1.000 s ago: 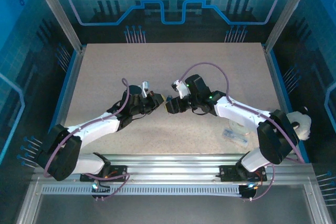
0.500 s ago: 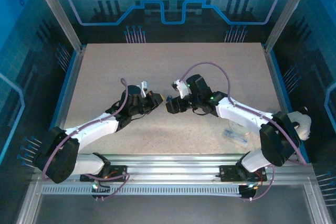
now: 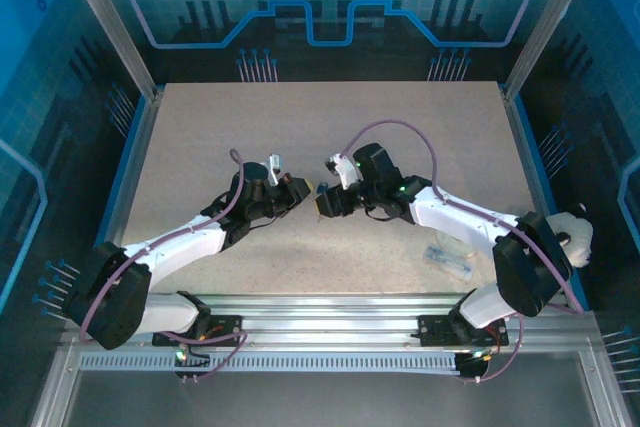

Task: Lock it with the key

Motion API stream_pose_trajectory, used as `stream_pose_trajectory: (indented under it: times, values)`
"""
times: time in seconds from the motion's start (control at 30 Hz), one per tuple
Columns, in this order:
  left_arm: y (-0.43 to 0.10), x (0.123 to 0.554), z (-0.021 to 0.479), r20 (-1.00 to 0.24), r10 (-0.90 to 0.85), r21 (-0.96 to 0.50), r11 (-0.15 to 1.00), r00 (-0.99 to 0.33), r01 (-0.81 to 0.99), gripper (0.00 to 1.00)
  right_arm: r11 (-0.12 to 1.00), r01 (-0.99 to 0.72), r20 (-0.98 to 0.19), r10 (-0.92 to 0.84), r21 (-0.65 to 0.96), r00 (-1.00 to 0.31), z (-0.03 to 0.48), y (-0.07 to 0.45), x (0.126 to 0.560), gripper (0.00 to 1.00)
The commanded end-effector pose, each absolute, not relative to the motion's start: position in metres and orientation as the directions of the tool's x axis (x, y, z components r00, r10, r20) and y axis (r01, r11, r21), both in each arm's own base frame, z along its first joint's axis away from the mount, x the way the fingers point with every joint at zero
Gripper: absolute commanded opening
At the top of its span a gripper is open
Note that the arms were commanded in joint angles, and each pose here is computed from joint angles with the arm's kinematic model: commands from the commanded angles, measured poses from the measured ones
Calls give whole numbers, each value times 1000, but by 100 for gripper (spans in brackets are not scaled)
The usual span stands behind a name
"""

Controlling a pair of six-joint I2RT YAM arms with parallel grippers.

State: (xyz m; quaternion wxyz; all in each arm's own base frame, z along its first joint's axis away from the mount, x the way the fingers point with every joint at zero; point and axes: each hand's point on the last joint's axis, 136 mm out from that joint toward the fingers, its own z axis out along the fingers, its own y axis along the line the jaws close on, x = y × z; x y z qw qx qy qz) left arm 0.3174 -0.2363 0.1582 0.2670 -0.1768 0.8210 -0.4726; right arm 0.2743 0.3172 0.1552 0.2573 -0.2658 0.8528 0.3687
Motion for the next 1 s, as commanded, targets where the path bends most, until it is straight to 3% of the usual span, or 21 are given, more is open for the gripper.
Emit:
stream_pose_trajectory:
  times: [0.0,0.97]
  values:
    - [-236,322,180,-320,-545,-877,481,-775,24,0,556,-657,-631,-279,509,-724,153,327,269,38]
    - [-235,319,183,-332,-539,-876,480,-774,42,0,566,-645,-613,-284,514,-737,146,330,271,23]
